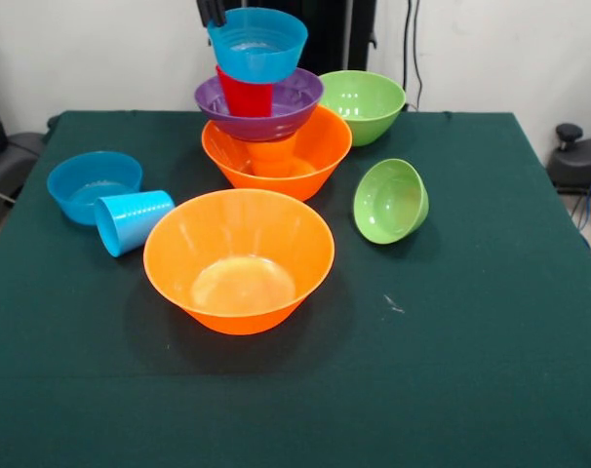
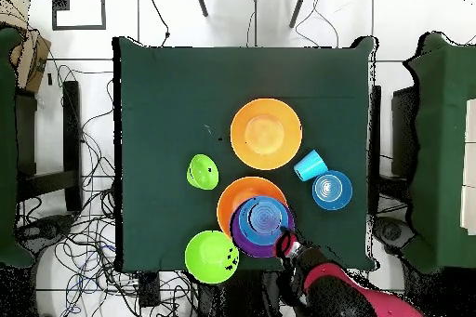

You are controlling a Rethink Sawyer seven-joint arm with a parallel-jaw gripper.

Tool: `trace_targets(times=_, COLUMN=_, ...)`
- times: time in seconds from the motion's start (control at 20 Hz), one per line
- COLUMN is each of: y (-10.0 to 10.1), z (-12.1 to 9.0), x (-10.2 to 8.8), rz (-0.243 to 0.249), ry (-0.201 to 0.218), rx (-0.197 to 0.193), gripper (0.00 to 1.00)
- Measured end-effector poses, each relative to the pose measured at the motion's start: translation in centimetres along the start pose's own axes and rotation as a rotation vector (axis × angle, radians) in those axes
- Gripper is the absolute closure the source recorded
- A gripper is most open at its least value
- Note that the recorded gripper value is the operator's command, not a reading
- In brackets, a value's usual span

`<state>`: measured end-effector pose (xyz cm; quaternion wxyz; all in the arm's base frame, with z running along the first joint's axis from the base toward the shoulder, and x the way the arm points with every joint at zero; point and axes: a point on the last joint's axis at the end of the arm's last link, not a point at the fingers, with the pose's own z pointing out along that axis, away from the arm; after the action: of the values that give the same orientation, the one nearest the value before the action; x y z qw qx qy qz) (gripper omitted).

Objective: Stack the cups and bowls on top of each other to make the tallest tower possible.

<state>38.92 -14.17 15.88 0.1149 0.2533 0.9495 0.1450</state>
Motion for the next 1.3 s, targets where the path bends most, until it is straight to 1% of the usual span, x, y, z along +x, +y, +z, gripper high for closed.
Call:
trace_targets(times=0.55, y=0.0, z=-0.1, x=1.3, rz=0.005, ry=0.011, rx=-0.004, gripper=1.0)
trace_targets(times=0.9, y=-0.6, z=-0.3, x=2.5, rz=0.021, ry=0.028, rx=-0.005, gripper=1.0)
trace_targets(times=1.05, y=-1.1, z=-0.5, x=3.0, rz=0.036, ry=0.034, rx=-0.004, gripper=1.0)
trace_targets(times=1.3, y=-1.4, z=-0.6, x=3.4, rz=0.044, ry=0.039, rx=-0.003, gripper=1.0)
